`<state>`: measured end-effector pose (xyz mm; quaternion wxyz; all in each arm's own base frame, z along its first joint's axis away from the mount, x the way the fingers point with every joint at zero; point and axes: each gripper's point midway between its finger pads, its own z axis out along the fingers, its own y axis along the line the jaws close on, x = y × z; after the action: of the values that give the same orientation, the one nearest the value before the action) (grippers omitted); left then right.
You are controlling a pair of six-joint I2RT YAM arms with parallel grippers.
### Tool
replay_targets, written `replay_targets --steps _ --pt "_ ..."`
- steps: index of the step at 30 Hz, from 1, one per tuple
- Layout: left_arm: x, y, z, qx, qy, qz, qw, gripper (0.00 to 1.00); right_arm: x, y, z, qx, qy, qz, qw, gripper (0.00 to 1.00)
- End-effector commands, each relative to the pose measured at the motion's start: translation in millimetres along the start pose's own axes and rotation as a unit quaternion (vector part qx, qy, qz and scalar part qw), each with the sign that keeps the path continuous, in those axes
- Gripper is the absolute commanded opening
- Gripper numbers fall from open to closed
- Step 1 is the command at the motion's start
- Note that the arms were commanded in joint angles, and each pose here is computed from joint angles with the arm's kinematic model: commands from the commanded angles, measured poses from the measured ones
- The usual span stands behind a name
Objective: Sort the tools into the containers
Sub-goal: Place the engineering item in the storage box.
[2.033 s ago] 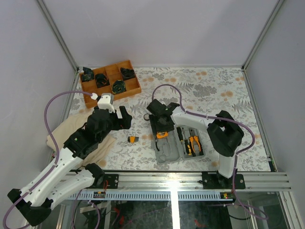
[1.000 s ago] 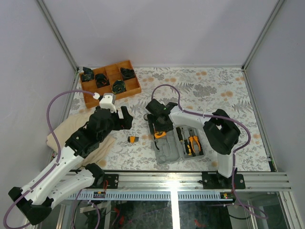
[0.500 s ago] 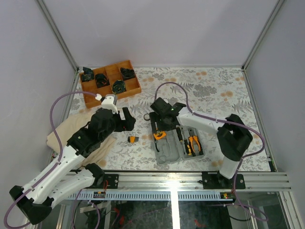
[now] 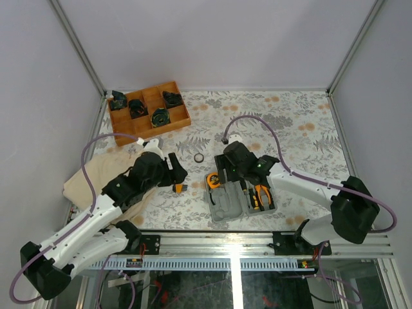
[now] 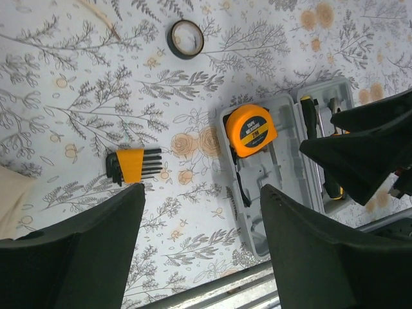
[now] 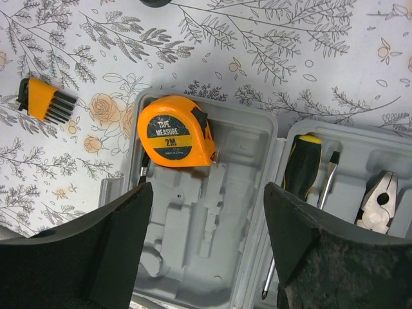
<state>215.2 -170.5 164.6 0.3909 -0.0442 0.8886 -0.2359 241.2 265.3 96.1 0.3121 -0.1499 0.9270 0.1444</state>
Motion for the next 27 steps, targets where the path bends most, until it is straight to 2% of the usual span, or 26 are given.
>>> replay_targets --steps 1,6,9,19,27 --pt "2.0 -13.3 8.6 0.028 -0.007 -0.046 0.999 0.7 -25.1 -0.9 -9.0 -0.014 -0.057 -0.013 0.998 0.77" --pt "14.8 -15.7 15.3 0.034 0.005 -0.064 0.997 0.69 -21.5 15.3 -14.1 -0.087 -0.064 -0.046 0.993 0.77" --pt "23.7 -18.9 19.2 0.036 0.013 -0.066 0.997 0.68 -20.2 19.5 -14.0 -0.11 -0.064 -0.052 0.99 0.73" --pt "55.6 -28.7 37.5 0.026 0.038 -0.061 0.997 0.67 -26.4 14.4 -7.4 -0.139 -0.074 -0.037 0.987 0.66" --pt "82.1 -38.4 49.4 0.038 0.061 -0.062 0.995 0.66 -35.6 4.2 -1.0 -0.127 -0.074 -0.012 0.989 0.47"
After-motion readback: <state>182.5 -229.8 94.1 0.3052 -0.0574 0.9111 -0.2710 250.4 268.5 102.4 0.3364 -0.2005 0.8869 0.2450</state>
